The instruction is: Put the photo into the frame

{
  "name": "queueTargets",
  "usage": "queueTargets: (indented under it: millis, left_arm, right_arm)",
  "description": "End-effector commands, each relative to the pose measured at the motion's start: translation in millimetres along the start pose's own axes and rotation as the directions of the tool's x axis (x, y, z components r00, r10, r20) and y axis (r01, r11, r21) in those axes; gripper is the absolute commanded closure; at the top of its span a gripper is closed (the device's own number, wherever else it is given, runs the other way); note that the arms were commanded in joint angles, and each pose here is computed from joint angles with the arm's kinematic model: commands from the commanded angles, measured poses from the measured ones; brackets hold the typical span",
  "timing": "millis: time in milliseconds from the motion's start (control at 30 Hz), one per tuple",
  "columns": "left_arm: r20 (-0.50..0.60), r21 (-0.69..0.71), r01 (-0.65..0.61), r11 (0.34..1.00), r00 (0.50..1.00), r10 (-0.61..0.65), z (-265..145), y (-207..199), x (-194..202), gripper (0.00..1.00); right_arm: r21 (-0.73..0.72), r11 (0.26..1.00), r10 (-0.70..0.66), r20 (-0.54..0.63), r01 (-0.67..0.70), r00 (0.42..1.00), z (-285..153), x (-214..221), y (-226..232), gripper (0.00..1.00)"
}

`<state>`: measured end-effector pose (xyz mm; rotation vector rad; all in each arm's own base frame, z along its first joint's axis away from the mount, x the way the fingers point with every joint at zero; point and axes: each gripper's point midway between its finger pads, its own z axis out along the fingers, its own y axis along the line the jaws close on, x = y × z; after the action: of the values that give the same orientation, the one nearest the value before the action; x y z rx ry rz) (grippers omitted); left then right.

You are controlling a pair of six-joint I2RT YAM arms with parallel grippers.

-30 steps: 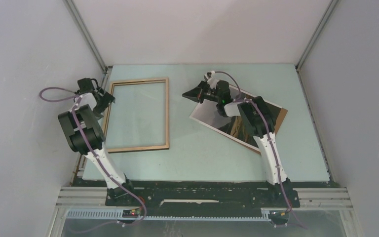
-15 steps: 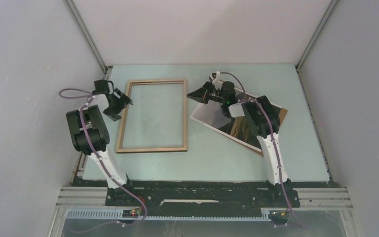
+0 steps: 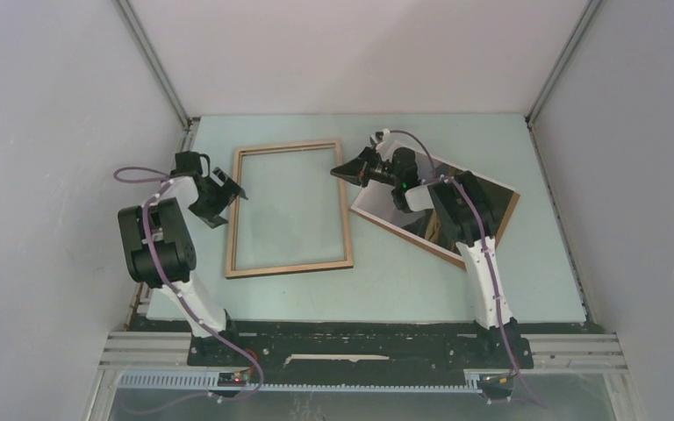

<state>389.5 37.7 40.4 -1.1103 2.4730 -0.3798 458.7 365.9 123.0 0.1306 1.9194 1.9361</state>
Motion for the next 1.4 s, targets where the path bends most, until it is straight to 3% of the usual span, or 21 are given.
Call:
queueTargets:
  millis: [0, 300, 667, 900, 1367]
  left_arm:
    - [0.1, 0.019, -0.049, 0.999, 0.994, 0.047, -30, -10, -23, 0.03]
    - [0.127, 0.149, 0.025, 0.989, 0.991, -0.044, -44, -22, -37, 0.0]
    - [0.119, 0.2, 0.052, 0.979, 0.99, -0.077, -47, -26, -39, 0.0]
    - [0.102, 0.215, 0.065, 0.974, 0.991, -0.088, -44, -28, -36, 0.0]
    - [0.095, 0.225, 0.074, 0.972, 0.991, -0.097, -43, -30, -36, 0.0]
  right_arm:
    - [-0.069, 0.996, -0.052, -0.03, 0.05, 0.998, 18, 8, 34, 1.0]
    - [-0.065, 0.997, -0.032, -0.043, 0.029, 0.999, 43, 18, 32, 1.0]
    - [0.007, 0.996, 0.086, 0.003, -0.086, 0.996, 50, 17, 7, 1.0]
    - [0.06, 0.994, 0.083, 0.067, -0.087, 0.994, 42, 10, -1, 1.0]
    - [0.105, 0.994, 0.023, 0.089, -0.032, 0.996, 29, 21, -8, 1.0]
